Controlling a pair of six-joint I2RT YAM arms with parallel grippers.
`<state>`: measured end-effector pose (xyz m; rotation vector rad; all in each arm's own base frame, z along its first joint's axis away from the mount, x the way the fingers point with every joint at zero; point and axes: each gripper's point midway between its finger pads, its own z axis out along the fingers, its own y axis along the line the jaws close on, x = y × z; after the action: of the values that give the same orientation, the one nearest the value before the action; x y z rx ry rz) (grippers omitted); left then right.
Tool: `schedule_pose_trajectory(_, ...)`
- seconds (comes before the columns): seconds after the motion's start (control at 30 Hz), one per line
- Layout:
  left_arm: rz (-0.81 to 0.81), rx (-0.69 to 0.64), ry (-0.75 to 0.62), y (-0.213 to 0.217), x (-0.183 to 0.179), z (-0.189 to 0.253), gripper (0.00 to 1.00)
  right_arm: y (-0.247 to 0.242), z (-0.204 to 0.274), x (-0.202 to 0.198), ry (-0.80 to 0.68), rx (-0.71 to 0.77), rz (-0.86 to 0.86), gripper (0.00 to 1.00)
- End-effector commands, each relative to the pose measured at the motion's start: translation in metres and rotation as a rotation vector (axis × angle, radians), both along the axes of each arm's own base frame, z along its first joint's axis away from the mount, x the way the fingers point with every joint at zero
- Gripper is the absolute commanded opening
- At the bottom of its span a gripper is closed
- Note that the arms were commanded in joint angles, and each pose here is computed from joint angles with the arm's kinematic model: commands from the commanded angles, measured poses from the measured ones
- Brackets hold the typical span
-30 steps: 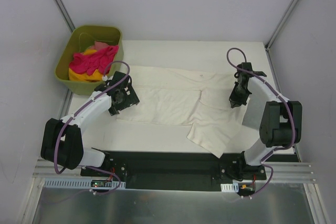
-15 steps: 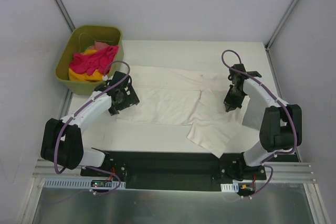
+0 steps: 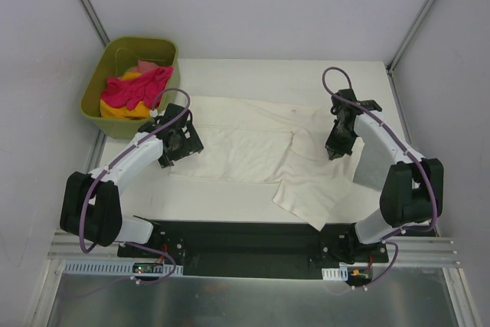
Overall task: Fold and stack the t-shirts
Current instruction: Fold the tshirt
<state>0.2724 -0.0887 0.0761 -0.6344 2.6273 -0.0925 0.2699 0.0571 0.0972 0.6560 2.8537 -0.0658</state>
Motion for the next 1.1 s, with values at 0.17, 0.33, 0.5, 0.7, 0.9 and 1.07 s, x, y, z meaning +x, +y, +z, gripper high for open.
schedule_pose_trajectory(0.17, -0.002, 0.019, -0.020, 0.003, 0.006, 0.008, 0.99, 0.008, -0.006, -0.018, 0.066, -0.008, -0.003, 0.02)
schedule_pose_trajectory(0.33, 0.000, 0.023, -0.021, 0.005, 0.002, 0.007, 0.99, -0.026, -0.013, -0.030, 0.127, -0.195, -0.021, 0.04)
schedule_pose_trajectory(0.5, 0.003, 0.029, -0.020, 0.008, -0.002, 0.007, 0.99, -0.042, -0.026, -0.039, 0.200, -0.287, -0.019, 0.09)
schedule_pose_trajectory(0.7, 0.010, 0.039, -0.022, 0.011, -0.005, 0.010, 0.99, -0.031, -0.035, -0.034, 0.215, -0.234, 0.031, 0.44)
schedule_pose_trajectory(0.9, 0.016, 0.059, -0.015, 0.015, -0.008, 0.010, 0.99, 0.004, 0.003, 0.001, -0.042, -0.140, 0.280, 0.70)
schedule_pose_trajectory(1.07, 0.026, 0.064, -0.007, 0.019, -0.010, 0.008, 0.99, 0.071, 0.011, 0.015, -0.129, -0.014, 0.522, 0.73)
